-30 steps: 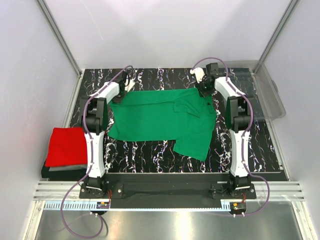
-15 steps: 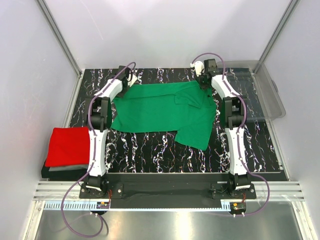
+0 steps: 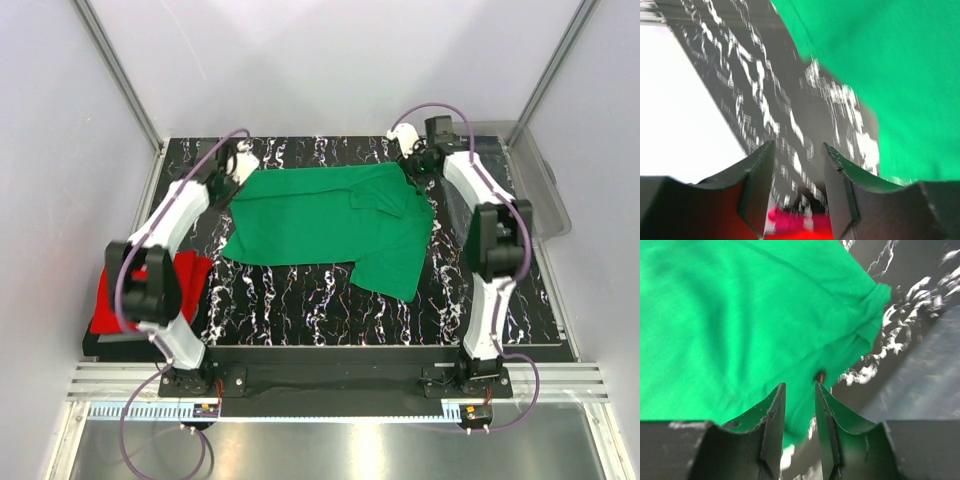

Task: Fold and stack the t-shirts
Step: Fold the tshirt

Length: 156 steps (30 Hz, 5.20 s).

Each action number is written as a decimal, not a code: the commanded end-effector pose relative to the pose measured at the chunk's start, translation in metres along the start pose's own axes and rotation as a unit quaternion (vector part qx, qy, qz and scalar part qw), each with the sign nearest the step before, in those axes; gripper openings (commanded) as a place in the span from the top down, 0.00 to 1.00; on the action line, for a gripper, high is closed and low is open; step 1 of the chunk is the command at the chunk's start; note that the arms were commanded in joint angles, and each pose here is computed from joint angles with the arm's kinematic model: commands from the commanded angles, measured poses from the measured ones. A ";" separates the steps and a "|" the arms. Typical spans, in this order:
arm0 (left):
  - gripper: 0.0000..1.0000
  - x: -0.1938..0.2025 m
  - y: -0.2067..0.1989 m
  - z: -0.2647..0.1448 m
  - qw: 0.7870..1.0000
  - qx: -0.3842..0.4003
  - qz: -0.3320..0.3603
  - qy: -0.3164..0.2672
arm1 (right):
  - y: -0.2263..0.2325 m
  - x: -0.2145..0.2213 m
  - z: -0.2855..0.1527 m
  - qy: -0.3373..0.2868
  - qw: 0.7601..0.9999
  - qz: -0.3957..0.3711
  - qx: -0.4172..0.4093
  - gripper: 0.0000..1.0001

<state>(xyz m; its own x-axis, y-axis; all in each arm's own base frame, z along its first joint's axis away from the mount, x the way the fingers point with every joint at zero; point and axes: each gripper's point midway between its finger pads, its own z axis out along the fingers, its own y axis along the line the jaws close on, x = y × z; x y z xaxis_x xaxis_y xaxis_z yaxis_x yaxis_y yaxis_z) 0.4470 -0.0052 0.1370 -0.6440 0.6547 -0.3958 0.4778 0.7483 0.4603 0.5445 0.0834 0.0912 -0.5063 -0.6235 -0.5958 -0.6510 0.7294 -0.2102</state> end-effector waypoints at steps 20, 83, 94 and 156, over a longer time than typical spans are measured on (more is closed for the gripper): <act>0.57 0.056 -0.047 0.015 0.995 0.074 0.002 0.065 | 0.227 0.153 -0.157 -0.139 0.868 -0.410 -0.243 0.65; 0.55 0.083 -0.066 0.000 0.984 0.160 0.007 0.072 | 0.226 0.166 -0.126 -0.038 0.867 -0.400 -0.295 1.00; 0.61 0.088 -0.090 0.023 0.969 0.217 -0.026 0.112 | 0.223 0.162 -0.123 -0.031 0.869 -0.398 -0.292 1.00; 1.00 0.037 -0.029 -0.012 0.984 0.161 -0.032 0.076 | 0.039 -0.031 -0.152 -0.137 0.966 -0.216 0.023 1.00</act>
<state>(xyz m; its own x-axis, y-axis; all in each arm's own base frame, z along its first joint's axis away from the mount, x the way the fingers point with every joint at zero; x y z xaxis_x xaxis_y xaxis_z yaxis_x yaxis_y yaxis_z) 0.3842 -0.0089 0.1076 -0.7510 0.6107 -0.2513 0.6022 0.7895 0.1188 0.4218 0.0936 0.2053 -0.0078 -0.7873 -0.6165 -0.7937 0.3799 -0.4751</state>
